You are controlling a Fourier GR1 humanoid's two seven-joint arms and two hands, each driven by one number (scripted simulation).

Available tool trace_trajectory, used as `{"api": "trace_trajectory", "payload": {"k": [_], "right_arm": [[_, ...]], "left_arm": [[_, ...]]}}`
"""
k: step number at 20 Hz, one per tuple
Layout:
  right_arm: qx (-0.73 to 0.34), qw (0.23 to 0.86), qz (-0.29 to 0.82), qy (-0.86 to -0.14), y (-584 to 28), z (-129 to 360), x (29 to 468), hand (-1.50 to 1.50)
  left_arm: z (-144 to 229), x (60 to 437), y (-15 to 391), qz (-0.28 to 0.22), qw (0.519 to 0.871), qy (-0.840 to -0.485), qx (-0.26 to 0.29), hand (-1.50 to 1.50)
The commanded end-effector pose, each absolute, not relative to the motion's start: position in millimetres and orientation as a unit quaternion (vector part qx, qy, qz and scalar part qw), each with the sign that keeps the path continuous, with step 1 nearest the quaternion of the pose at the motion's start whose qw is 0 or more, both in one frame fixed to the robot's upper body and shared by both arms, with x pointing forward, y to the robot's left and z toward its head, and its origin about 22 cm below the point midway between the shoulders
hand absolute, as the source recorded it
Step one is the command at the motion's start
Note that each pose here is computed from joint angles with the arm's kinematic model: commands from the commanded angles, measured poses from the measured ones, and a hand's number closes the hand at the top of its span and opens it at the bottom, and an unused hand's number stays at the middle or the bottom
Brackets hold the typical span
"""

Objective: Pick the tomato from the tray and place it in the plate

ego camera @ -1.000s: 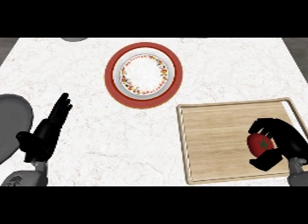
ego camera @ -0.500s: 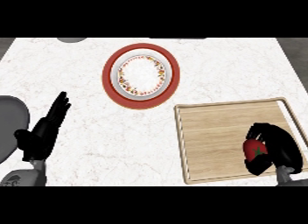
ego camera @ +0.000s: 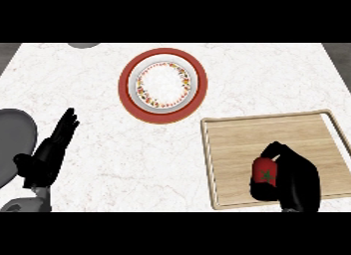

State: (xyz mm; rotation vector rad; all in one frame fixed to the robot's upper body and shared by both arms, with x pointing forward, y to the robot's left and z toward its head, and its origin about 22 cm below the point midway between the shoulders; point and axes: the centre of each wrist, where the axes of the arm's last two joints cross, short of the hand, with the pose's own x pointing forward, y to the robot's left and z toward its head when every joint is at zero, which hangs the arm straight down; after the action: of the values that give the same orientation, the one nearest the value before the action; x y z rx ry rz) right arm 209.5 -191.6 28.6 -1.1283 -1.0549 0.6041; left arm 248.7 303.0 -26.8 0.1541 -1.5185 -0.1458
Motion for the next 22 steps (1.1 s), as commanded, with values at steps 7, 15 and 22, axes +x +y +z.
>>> {"api": "trace_trajectory", "payload": {"k": [7, 15, 22], "right_arm": [[-0.555, 0.580, 0.213, -0.556, -143, 110, 186, 1.50], [-0.554, 0.536, 0.201, -0.604, -80, 137, 221, 1.50], [-0.539, 0.547, 0.207, -0.607, -71, 169, 278, 1.50]], "left_arm": [[-16, 258, 308, -0.063, 0.724, -0.682, 0.077, 0.00], [-24, 246, 297, -0.071, 0.719, -0.688, 0.072, 0.00], [-16, 250, 298, -0.072, 0.719, -0.689, 0.059, 0.00]]}}
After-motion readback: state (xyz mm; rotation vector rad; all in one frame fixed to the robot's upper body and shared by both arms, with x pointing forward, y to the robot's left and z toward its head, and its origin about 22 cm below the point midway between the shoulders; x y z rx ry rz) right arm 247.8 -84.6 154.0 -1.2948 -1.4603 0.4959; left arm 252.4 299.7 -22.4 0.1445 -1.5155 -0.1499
